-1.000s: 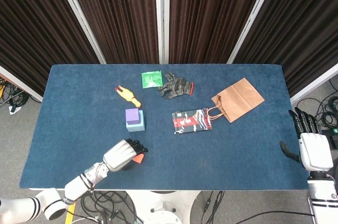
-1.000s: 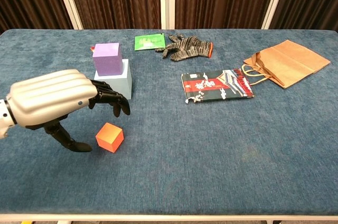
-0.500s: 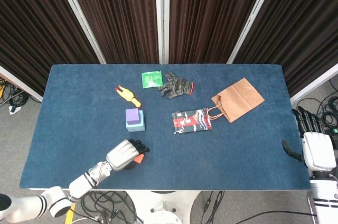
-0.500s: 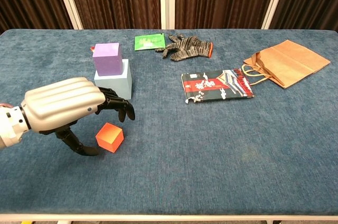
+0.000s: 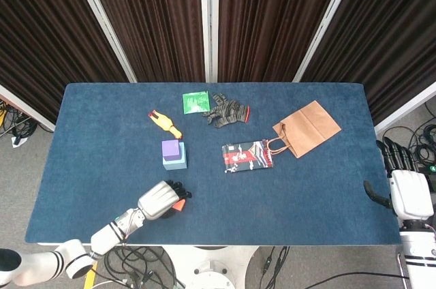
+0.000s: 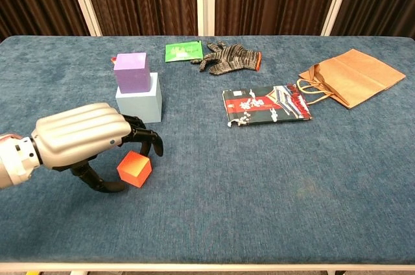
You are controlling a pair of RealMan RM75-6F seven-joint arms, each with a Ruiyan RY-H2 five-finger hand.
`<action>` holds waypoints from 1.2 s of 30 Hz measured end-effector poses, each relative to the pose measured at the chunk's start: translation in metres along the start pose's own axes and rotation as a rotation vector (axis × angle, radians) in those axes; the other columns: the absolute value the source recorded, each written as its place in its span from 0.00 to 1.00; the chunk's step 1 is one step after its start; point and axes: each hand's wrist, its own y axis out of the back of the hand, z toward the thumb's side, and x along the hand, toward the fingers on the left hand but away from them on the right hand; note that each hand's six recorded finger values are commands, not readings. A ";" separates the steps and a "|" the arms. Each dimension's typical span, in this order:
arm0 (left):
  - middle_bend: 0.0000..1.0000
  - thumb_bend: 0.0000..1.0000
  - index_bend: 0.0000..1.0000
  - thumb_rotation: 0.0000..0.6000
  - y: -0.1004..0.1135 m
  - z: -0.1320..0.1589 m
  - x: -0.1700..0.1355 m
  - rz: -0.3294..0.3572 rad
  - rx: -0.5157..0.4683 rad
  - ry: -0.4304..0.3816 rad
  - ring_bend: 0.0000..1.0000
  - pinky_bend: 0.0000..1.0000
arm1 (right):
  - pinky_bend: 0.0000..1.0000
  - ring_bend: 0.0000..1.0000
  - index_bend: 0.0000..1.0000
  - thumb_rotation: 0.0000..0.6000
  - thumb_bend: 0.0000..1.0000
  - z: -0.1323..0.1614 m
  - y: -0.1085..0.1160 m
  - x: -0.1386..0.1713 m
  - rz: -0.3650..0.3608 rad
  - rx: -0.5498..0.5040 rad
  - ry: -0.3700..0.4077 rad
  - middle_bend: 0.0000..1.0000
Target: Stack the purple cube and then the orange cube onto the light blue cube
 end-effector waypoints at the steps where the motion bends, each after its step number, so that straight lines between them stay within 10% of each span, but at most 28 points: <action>1: 0.57 0.27 0.40 1.00 0.000 0.000 0.000 0.003 0.003 0.000 0.36 0.49 | 0.00 0.00 0.02 1.00 0.25 0.000 0.000 0.000 0.000 0.000 0.000 0.01; 20: 0.63 0.31 0.43 1.00 0.025 -0.013 -0.016 0.050 -0.007 0.029 0.39 0.51 | 0.00 0.00 0.02 1.00 0.25 -0.002 -0.001 -0.001 0.003 0.002 -0.007 0.01; 36: 0.64 0.31 0.45 1.00 0.133 -0.100 -0.075 0.136 0.015 0.314 0.40 0.47 | 0.00 0.00 0.02 1.00 0.25 0.003 -0.007 -0.001 0.009 0.021 0.007 0.01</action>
